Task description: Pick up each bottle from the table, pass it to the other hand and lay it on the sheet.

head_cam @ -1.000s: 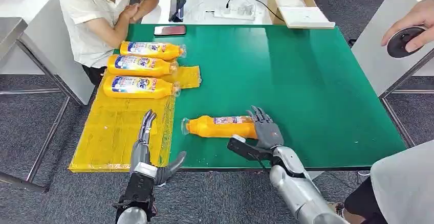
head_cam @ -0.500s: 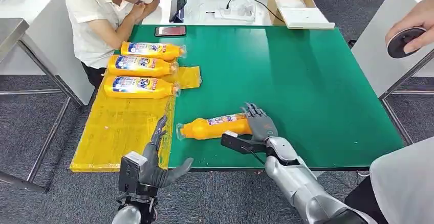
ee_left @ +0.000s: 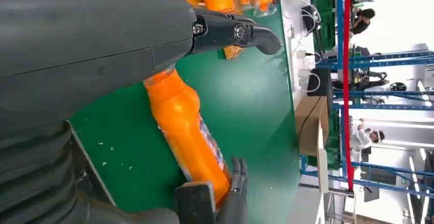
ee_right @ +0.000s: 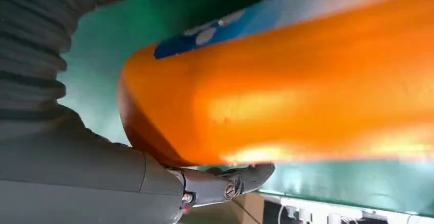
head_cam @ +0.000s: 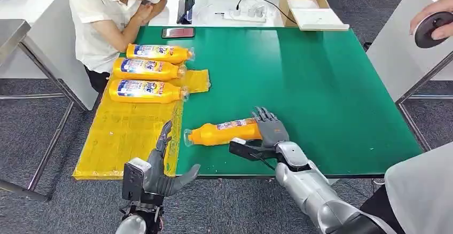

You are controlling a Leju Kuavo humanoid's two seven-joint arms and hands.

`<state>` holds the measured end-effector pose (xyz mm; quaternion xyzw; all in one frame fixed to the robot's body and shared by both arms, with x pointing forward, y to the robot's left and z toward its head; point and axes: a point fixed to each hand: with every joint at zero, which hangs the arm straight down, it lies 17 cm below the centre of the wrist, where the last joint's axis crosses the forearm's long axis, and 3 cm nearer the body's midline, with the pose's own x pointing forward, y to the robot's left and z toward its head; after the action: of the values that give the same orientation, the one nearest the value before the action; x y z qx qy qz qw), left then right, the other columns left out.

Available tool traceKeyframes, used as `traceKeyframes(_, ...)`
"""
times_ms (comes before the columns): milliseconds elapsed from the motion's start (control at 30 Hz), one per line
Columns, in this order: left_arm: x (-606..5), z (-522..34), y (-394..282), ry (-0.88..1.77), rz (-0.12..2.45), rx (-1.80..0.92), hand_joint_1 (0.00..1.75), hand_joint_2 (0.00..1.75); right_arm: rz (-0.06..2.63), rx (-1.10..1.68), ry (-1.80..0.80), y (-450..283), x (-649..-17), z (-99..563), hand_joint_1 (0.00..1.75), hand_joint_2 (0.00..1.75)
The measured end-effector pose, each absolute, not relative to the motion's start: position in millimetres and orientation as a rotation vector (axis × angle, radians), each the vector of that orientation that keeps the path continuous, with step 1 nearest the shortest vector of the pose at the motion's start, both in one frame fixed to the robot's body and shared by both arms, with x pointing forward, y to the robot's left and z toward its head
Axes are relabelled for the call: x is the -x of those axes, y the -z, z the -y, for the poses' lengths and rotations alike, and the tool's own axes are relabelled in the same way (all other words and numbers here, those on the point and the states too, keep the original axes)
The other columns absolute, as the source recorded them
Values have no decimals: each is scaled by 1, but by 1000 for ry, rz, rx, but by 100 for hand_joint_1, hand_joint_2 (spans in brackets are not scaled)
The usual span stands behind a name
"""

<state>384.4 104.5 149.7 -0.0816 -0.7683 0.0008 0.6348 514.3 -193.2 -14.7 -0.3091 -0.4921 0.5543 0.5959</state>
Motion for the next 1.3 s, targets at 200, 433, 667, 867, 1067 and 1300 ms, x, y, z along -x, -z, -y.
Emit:
traceKeyframes(200, -384, -106, -152, 15, 1775, 158, 0, 175, 1236, 658, -1277, 9, -512, 176, 175, 175)
traceKeyframes(433, -385, -112, -157, -2, 1804, 125, 0, 175, 1410, 617, -1178, -6, -501, 153, 175, 175)
traceKeyframes(667, -385, -117, -161, -11, 1823, 109, 0, 175, 1545, 610, -1070, -31, -498, 142, 175, 175)
traceKeyframes(867, -384, -121, -164, -31, 1841, 97, 0, 175, 1599, 605, -1012, -44, -498, 142, 175, 175)
traceKeyframes(1067, -380, -178, -188, -336, 1920, -50, 0, 175, 1683, 631, -860, -70, -500, 154, 175, 175)
traceKeyframes(1300, -359, -223, -204, -634, 1903, -48, 0, 175, 1723, 705, -696, -89, -496, 181, 175, 175)
